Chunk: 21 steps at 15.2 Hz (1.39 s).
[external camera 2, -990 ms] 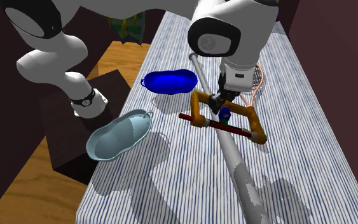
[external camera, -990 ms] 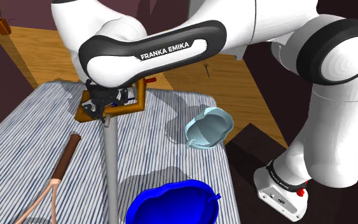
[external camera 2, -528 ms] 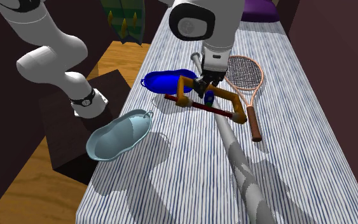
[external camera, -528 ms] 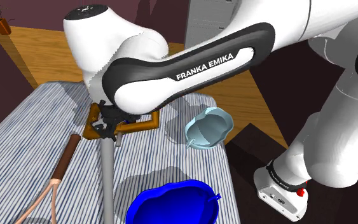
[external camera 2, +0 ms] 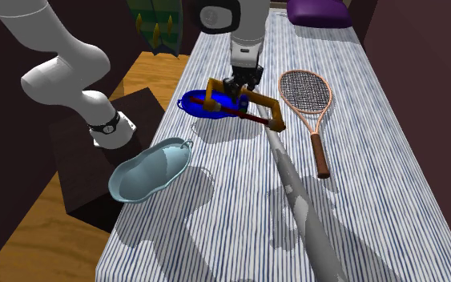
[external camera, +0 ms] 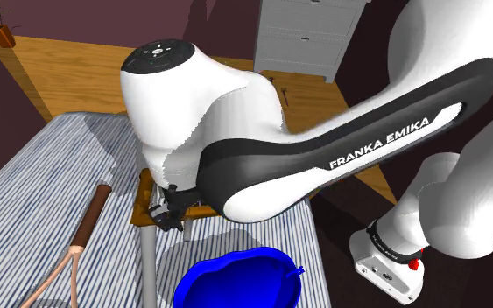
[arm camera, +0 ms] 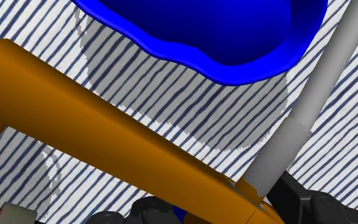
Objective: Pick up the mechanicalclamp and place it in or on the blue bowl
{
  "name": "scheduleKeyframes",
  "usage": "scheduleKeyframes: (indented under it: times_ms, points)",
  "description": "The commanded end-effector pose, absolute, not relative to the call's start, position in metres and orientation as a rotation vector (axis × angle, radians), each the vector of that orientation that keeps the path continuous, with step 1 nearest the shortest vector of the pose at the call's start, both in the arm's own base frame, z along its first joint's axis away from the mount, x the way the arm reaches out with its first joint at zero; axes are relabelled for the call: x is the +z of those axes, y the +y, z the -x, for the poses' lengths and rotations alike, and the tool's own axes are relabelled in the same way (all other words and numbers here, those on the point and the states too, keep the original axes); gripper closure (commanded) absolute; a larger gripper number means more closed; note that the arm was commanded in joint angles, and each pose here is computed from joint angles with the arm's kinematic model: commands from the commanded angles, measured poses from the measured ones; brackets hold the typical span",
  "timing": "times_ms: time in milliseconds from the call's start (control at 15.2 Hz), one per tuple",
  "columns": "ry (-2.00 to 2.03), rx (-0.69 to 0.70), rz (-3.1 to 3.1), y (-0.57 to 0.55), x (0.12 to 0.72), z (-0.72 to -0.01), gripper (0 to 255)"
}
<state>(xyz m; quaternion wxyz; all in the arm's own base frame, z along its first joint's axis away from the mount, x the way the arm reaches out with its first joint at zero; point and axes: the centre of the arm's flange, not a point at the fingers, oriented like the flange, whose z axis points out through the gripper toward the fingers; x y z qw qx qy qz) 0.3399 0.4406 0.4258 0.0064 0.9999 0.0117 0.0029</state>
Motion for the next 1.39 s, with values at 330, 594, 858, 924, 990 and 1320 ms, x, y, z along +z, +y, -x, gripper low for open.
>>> scheduleKeyframes:
  times_ms: [330,594,858,924,990,1320]
  points:
    - [0.035,0.01,-3.129,0.446,0.425,-0.248,255]
    - [0.035,0.01,-3.129,0.448,0.424,-0.195,255]
    - [0.035,0.01,-3.129,0.45,0.418,-0.155,255]
    - [0.035,0.01,-3.129,0.45,0.413,-0.155,255]
    - [0.035,0.01,-3.129,0.45,0.407,-0.155,255]
    - [0.035,0.01,-3.129,0.45,0.381,-0.155,255]
